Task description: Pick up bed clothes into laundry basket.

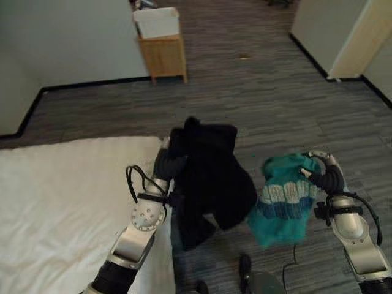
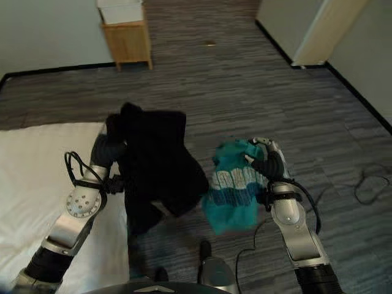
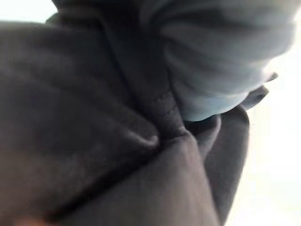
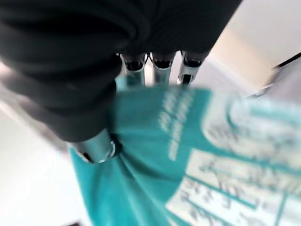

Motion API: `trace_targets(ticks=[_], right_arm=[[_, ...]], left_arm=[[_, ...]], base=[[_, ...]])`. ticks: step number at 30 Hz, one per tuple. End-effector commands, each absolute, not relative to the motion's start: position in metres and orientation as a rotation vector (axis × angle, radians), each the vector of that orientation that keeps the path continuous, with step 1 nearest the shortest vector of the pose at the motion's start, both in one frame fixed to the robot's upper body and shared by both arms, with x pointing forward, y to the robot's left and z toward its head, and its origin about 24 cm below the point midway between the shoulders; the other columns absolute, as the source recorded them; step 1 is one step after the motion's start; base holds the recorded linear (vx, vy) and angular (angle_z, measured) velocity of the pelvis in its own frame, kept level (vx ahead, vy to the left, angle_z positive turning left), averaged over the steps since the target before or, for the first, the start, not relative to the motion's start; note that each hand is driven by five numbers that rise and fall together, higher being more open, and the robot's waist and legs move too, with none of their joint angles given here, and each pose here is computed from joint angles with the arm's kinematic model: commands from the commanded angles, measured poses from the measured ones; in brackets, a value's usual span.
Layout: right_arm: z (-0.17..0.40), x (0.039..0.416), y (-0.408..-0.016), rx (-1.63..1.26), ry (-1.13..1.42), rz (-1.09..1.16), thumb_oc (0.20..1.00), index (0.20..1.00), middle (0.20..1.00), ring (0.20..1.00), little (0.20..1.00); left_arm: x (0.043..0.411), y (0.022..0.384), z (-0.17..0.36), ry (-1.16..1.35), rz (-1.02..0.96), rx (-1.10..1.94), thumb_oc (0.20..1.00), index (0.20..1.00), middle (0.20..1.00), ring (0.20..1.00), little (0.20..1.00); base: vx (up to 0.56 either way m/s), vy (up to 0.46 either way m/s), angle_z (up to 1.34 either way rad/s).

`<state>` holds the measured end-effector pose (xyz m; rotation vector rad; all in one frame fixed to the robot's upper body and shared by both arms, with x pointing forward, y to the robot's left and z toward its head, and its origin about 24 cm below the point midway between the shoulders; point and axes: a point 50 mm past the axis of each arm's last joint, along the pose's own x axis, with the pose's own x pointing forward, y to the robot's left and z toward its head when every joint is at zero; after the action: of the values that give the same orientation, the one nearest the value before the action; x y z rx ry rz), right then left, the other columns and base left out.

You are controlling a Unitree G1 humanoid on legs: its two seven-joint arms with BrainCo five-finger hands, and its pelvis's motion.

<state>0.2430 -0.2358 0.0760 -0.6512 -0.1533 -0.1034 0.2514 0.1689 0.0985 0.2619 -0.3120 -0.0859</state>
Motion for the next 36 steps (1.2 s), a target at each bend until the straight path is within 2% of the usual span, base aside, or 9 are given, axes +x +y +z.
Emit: trace_targets(ticks=[1,8,17,20,26,32,36], right_arm=[[0.104,0.26,-0.243,-0.799,-0.258,-0.117,0.2,0.2,0.2,0.2,0.2],[0.102,0.259,-0.272,-0.876,-0.164,-0.199,0.2,0.2,0.2,0.2,0.2],[0.115,0.268,-0.27,-0.884,-0.198,-0.169,0.2,0.2,0.2,0.2,0.2],[0.114,0.271,-0.256,-0.823,-0.227,-0.137,0.2,0.2,0.2,0.2,0.2],[0.112,0.279,-0.252,-0.842,-0.224,-0.112,0.2,0.2,0.2,0.2,0.2],[0.095,0.277,-0.231,-0.843,-0.19,-0.046,0.2,0.2,0.2,0.2,0.2],[0.096,0.276,-0.226,-0.804,-0.206,-0.048,0.2,0.2,0.2,0.2,0.2]], left_arm=[[0.25,0.181,0.104,-0.336,-0.055,0.211,0.2,0.2,0.2,0.2,0.2],[0.255,0.183,0.073,-0.189,-0.058,0.225,0.2,0.2,0.2,0.2,0.2],[0.269,0.17,0.06,-0.125,-0.096,0.201,0.2,0.2,0.2,0.2,0.2],[0.264,0.17,0.057,-0.099,-0.121,0.188,0.2,0.2,0.2,0.2,0.2],[0.267,0.167,0.061,-0.118,-0.127,0.215,0.2,0.2,0.2,0.2,0.2],[0.266,0.164,0.06,-0.103,-0.156,0.218,0.2,0.2,0.2,0.2,0.2],[0.269,0.16,0.064,-0.118,-0.183,0.243,0.2,0.2,0.2,0.2,0.2]], base=[[0.17,-0.015,0.17],[0.37,-0.103,0.51],[0.23,-0.076,0.35],[0.64,-0.183,0.02],[0.68,0.127,-0.82],[0.7,0.2,-0.88],[0.53,0.23,0.11]])
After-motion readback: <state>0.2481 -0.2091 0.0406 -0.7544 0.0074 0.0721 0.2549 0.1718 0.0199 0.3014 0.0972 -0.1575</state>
